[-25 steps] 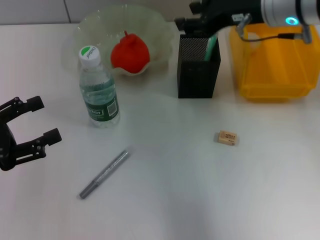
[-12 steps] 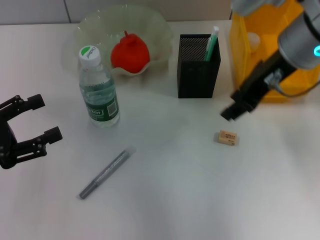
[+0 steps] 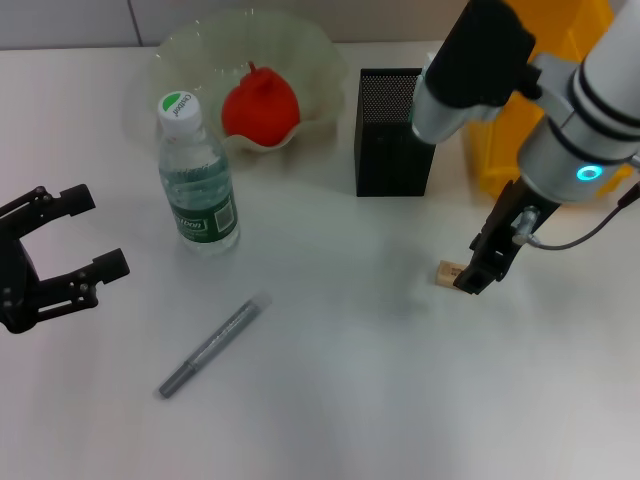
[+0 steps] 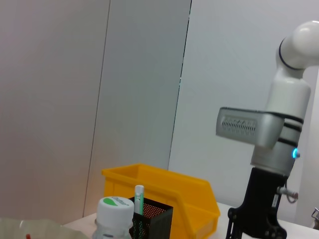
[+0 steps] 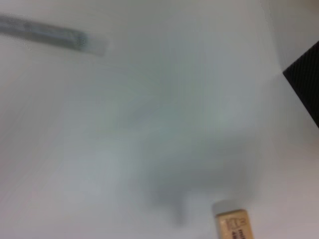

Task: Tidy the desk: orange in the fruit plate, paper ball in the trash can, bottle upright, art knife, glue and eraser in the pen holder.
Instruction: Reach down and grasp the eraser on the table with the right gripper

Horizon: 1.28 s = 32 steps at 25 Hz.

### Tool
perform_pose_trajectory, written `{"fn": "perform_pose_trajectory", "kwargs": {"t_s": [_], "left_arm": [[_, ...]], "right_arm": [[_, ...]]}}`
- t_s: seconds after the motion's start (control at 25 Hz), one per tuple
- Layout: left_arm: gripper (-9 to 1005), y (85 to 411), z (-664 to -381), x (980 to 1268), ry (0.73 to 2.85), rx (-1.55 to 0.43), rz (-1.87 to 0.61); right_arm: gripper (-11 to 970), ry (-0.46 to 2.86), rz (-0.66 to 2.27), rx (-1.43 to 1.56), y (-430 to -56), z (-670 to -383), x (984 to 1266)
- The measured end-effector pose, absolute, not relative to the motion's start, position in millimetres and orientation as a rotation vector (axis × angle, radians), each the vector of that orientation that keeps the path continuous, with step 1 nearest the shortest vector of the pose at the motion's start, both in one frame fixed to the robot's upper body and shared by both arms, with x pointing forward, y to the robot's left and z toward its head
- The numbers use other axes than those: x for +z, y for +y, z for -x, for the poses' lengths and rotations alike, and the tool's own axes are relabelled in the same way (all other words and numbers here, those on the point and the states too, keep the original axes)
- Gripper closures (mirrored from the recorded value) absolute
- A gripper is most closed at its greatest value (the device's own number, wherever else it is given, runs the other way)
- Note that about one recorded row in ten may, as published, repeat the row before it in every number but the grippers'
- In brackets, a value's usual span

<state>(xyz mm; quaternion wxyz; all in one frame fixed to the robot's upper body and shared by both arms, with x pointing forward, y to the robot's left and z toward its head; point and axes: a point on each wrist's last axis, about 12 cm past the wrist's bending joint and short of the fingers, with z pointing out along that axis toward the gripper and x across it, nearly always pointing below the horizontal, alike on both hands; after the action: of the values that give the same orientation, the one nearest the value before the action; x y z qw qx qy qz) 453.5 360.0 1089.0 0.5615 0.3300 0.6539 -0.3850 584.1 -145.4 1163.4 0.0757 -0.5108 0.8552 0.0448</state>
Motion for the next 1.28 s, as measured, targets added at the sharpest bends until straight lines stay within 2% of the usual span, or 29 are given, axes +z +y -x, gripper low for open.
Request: {"fn": "perform_pose_trajectory", "kwargs": {"t_s": [0.28,1.28], "left_arm": [[119,358.0,-454.1,1088.6,1.537,-0.912,-0.777],[119,357.8,-454.5,1088.0,1.540,-0.908,-0.772]], "right_arm": [[473,2.538,1.557,0.064,-138.9,-586.1,1144.5],[534,2.519,1.594,0.043,-132.8,-586.7,1126.6]]}}
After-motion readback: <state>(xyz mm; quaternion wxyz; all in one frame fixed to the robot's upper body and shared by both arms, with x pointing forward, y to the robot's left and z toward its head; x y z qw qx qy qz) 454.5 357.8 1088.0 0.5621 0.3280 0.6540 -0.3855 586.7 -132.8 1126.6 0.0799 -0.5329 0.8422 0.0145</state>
